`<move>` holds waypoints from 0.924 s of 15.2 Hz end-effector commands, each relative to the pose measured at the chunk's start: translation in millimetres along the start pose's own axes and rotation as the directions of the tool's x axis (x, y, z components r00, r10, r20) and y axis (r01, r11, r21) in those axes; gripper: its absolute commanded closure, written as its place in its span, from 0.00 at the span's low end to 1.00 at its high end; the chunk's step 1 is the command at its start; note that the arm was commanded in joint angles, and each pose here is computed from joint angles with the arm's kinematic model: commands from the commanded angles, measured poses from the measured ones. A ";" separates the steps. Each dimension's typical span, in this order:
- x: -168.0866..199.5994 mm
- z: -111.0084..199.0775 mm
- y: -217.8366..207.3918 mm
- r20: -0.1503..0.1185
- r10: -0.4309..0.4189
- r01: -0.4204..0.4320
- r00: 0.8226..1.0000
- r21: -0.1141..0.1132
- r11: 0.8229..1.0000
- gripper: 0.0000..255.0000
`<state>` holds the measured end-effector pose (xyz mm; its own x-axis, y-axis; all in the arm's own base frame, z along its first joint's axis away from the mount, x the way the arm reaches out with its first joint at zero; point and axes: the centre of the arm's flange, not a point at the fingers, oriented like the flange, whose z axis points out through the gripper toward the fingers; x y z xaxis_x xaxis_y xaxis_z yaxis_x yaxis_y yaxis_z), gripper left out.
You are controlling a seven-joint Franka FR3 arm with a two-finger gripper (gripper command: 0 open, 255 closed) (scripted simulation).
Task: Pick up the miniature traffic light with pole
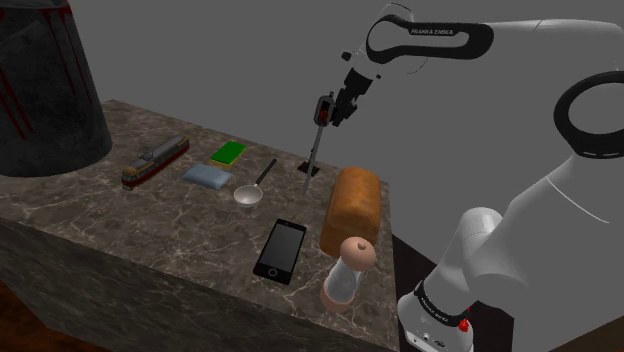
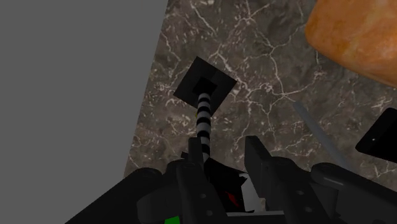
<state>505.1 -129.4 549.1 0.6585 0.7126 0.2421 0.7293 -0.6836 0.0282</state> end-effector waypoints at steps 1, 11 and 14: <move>-0.6 -0.1 0.7 0.000 0.000 0.000 1.000 -0.001 1.000 1.00; 12.2 -51.3 2.2 0.000 0.000 0.000 1.000 -0.001 1.000 1.00; 16.0 -66.7 2.7 0.000 0.000 0.000 1.000 -0.001 1.000 1.00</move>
<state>506.1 -128.7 612.3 0.6587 0.7125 0.2419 0.7291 -0.6838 0.0288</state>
